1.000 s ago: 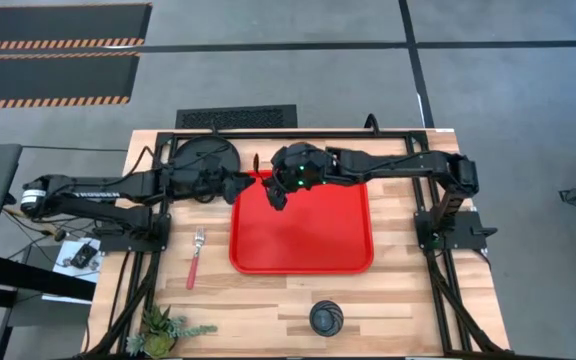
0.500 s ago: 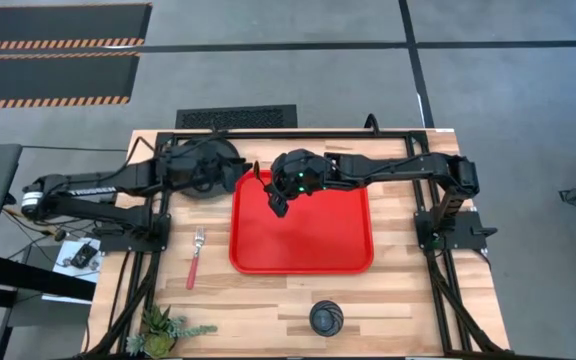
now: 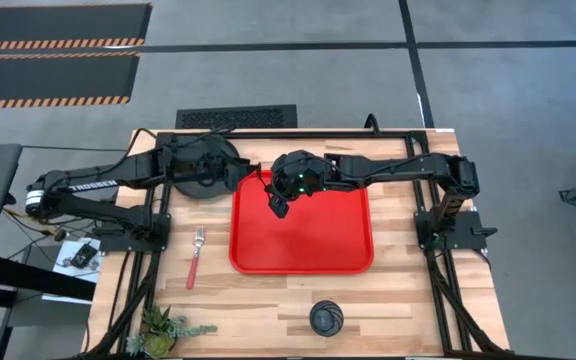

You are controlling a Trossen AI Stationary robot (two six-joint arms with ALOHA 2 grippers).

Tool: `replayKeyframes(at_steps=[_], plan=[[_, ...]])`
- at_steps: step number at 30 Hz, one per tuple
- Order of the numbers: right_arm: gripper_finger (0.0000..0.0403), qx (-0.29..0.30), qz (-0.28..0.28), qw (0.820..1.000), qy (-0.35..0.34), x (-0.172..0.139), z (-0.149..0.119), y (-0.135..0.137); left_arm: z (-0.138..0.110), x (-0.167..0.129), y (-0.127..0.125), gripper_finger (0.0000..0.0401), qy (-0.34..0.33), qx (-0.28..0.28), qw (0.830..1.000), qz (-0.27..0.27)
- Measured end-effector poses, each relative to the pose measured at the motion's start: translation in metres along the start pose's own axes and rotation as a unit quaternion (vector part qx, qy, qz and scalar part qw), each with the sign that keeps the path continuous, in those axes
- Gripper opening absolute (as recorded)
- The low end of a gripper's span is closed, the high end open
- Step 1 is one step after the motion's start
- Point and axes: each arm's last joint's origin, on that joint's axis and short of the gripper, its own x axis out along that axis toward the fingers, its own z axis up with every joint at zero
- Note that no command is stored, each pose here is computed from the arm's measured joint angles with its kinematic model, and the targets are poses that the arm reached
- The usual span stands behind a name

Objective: Pick and place plate/cup/fork/spoon on tray
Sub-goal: Put the black spoon on the orange tray

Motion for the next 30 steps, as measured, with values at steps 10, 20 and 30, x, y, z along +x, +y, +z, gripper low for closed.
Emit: replayKeyframes(at_steps=[10, 20, 30], plan=[[0.0011, -0.008, -0.001, 1.0, 0.0, 0.0, 0.0, 0.0, -0.001, 0.022, -0.003, 0.0256, 0.005, 0.008, 1.0, 0.001], [0.0011, -0.009, -0.001, 1.0, 0.002, 0.0, 0.0, 0.0, 0.001, 0.027, 0.003, 0.0189, 0.006, 0.007, 1.0, 0.016], [0.0013, -0.026, 0.001, 1.0, 0.001, 0.0, 0.0, 0.001, 0.005, 0.028, 0.008, 0.0014, -0.001, 0.04, 0.999, 0.026]])
